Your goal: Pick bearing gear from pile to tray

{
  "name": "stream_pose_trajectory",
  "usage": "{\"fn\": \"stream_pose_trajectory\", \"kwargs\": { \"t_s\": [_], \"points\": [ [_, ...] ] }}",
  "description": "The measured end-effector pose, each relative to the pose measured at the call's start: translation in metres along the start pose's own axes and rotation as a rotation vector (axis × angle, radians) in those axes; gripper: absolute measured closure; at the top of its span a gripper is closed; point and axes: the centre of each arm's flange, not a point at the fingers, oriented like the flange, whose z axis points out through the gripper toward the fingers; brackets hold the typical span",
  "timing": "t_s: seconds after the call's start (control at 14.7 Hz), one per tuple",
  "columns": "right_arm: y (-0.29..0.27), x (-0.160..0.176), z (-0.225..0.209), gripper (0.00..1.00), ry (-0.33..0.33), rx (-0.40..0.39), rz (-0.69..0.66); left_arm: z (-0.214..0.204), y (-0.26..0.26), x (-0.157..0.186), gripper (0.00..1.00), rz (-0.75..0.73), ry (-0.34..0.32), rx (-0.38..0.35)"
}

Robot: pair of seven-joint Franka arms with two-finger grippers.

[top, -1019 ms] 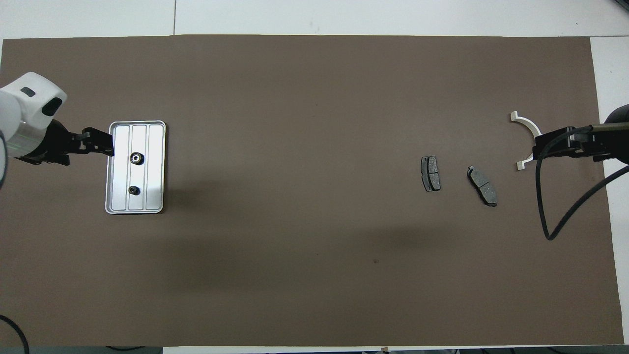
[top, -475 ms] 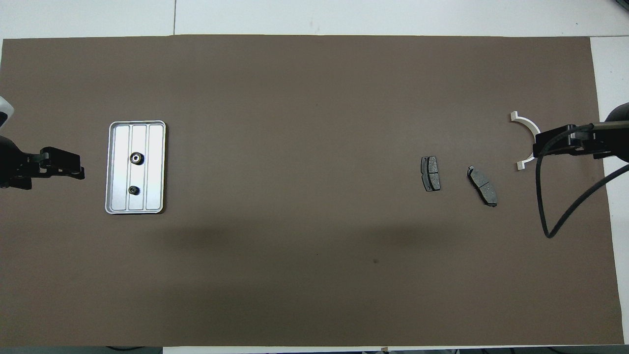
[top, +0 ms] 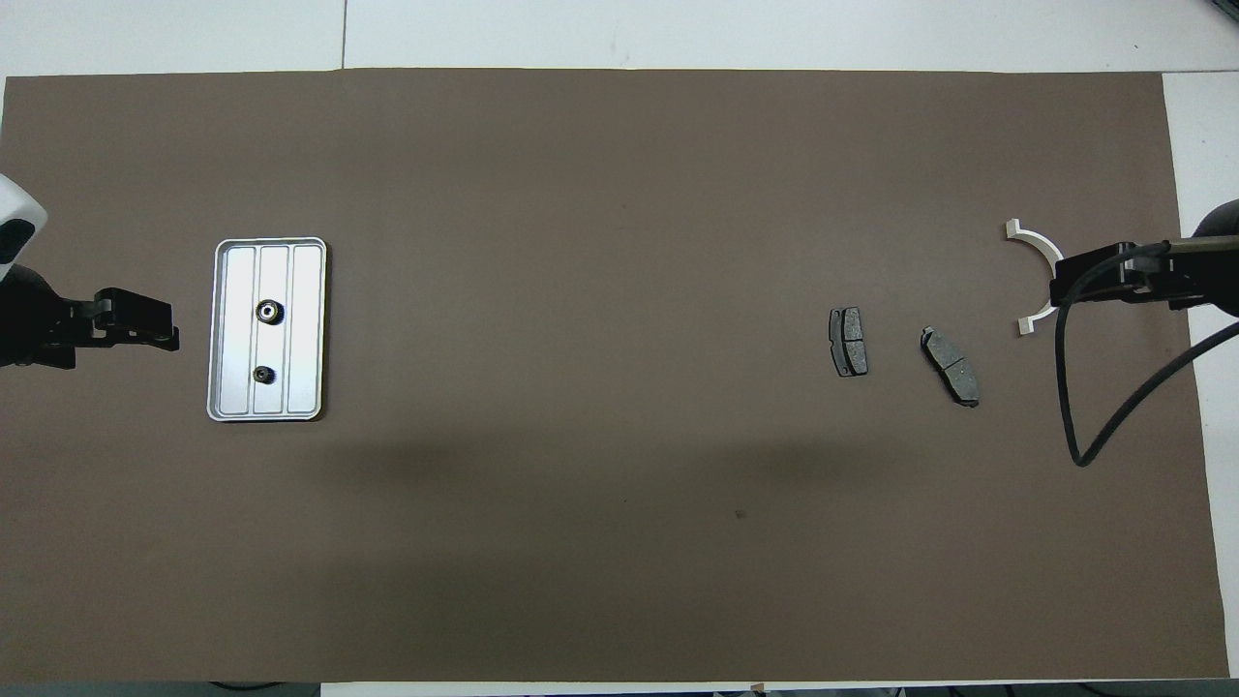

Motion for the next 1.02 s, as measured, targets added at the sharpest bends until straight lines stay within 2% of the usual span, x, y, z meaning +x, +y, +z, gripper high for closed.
{"fn": "stream_pose_trajectory", "kwargs": {
  "t_s": [0.27, 0.48, 1.02],
  "points": [
    [0.0, 0.0, 0.0, 0.0, 0.0, 0.0, 0.0, -0.01, 0.009, 0.015, 0.0, 0.015, 0.024, -0.006],
    [0.0, 0.0, 0.0, 0.0, 0.001, 0.0, 0.0, -0.011, 0.019, 0.025, 0.0, 0.03, 0.01, -0.007],
    [0.0, 0.0, 0.0, 0.0, 0.001, 0.0, 0.0, -0.016, 0.032, 0.024, 0.0, 0.055, 0.017, -0.007]
  ]
}}
